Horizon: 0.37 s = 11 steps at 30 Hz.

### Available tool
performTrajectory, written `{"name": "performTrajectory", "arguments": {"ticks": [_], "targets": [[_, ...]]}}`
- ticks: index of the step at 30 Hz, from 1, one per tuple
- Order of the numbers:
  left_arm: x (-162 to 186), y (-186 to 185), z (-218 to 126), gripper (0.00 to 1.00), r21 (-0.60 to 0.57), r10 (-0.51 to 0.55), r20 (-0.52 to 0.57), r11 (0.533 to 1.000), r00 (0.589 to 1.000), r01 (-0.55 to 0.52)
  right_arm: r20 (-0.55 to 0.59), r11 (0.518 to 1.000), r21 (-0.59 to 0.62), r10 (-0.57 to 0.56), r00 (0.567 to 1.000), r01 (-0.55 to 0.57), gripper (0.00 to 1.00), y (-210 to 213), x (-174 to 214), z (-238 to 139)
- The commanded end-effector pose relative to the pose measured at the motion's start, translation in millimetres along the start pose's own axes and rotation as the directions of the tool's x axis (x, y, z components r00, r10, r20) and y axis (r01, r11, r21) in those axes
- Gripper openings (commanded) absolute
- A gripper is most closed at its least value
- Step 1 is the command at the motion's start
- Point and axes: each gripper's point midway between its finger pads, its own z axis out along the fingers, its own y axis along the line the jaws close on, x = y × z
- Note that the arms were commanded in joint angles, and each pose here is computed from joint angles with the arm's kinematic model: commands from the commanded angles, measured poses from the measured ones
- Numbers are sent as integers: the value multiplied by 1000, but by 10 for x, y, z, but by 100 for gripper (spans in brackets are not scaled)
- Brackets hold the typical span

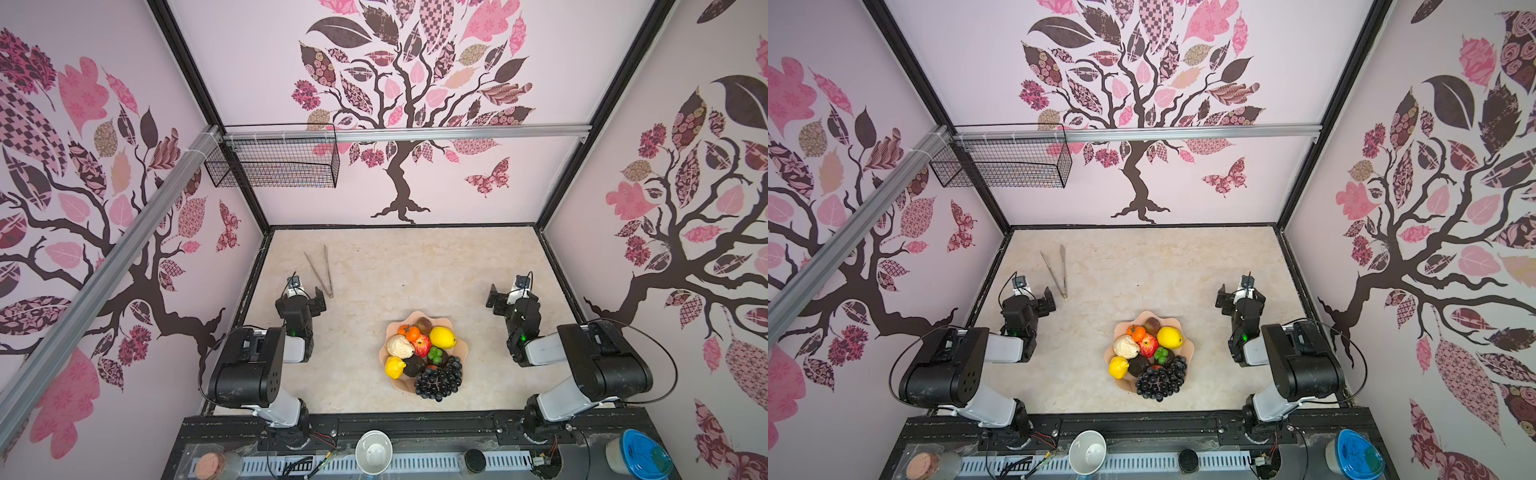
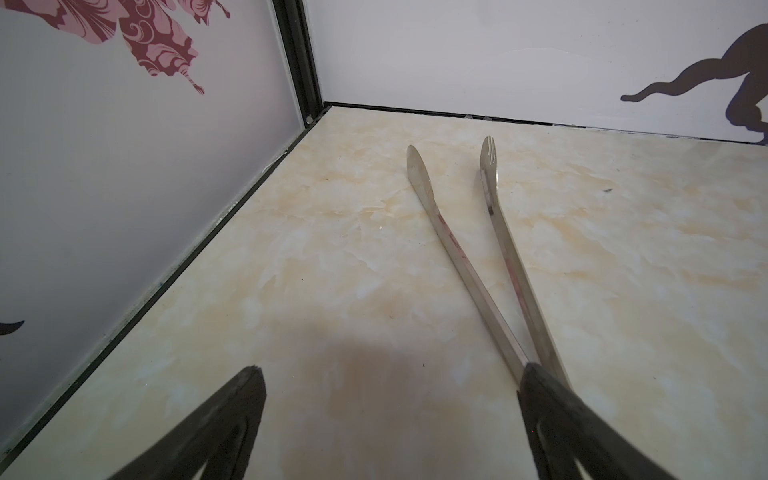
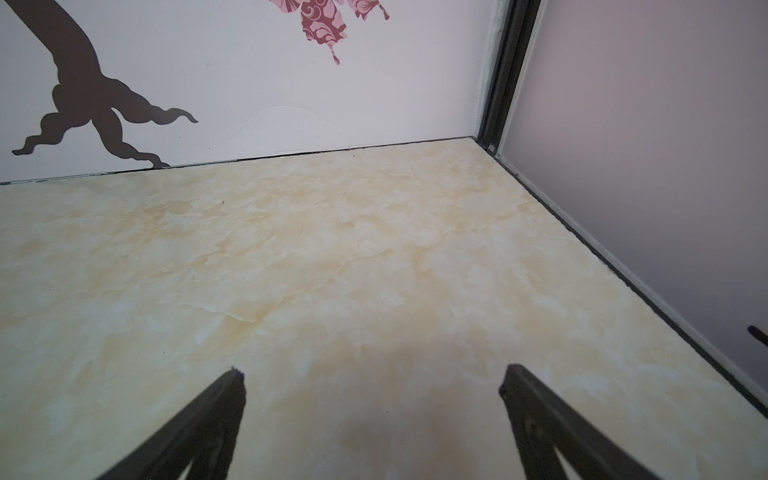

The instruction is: Place and organize the fake fruits in the fruit bowl

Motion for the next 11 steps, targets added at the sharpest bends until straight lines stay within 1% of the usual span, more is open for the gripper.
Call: {"name": "performTrajectory", "arguments": {"ticks": [1, 6, 11], "targets": [[-157, -42, 25, 98, 18, -19, 36, 1000, 999, 18, 27, 1000, -11, 19, 999, -19, 100, 28, -92, 26], [-156, -39, 24, 98, 16, -19, 34, 1000, 999, 19, 15, 1000, -20, 22, 1000, -21, 100, 45, -81, 51], [-151, -39, 24, 98, 16, -19, 33, 1000, 999, 18, 31, 1000, -12, 24, 999, -23, 100, 22, -99, 17]]}}
